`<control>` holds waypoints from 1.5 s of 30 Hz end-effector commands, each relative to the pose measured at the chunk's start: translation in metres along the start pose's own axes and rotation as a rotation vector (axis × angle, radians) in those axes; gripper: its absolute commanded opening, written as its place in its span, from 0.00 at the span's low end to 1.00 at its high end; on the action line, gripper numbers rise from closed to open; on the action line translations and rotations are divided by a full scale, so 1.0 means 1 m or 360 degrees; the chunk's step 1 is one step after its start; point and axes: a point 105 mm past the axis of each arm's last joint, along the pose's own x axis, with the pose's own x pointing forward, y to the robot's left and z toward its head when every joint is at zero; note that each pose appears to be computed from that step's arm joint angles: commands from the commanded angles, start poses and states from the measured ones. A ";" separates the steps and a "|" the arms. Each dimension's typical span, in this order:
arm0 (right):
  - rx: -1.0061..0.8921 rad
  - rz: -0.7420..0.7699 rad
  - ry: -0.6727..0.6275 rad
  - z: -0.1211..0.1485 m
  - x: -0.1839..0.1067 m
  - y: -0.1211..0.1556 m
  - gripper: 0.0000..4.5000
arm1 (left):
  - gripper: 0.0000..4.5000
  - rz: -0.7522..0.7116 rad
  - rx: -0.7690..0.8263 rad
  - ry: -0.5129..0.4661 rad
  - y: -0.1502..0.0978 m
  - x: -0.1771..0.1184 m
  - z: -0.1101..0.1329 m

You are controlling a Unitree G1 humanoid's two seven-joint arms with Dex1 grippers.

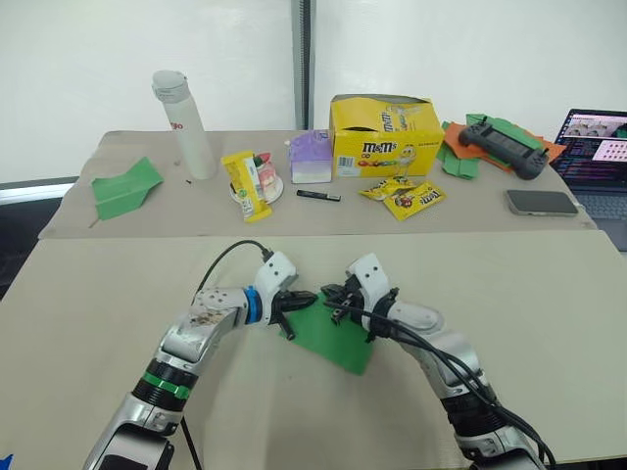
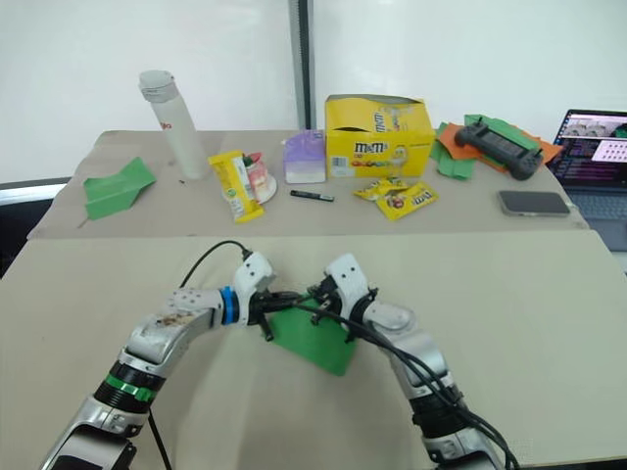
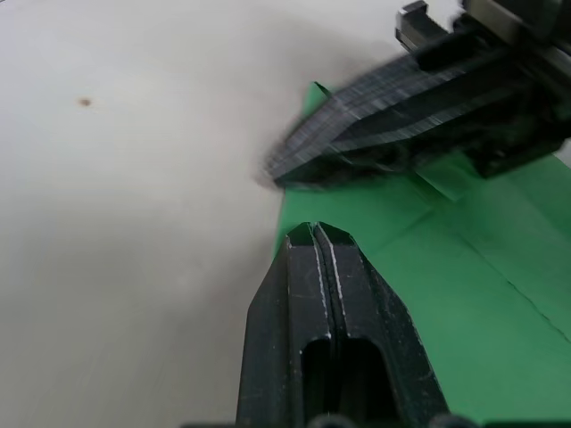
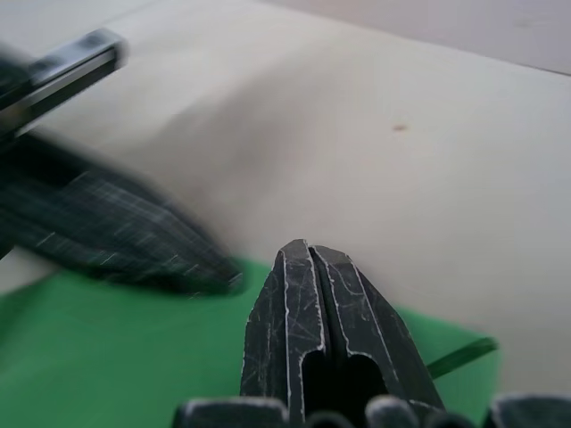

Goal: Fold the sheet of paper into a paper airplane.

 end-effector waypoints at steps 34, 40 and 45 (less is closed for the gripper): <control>-0.0041 -0.0081 0.0034 0.000 -0.041 -0.020 0.00 | 0.00 -0.0145 0.0069 -0.0024 -0.014 0.032 0.009; 0.0027 -0.0140 0.0166 -0.020 -0.034 -0.017 0.00 | 0.00 -0.0156 0.0077 -0.0033 -0.016 0.030 0.011; 0.0028 -0.0157 0.0188 -0.024 -0.032 -0.018 0.00 | 0.00 -0.0222 0.0088 -0.0074 -0.022 0.031 0.016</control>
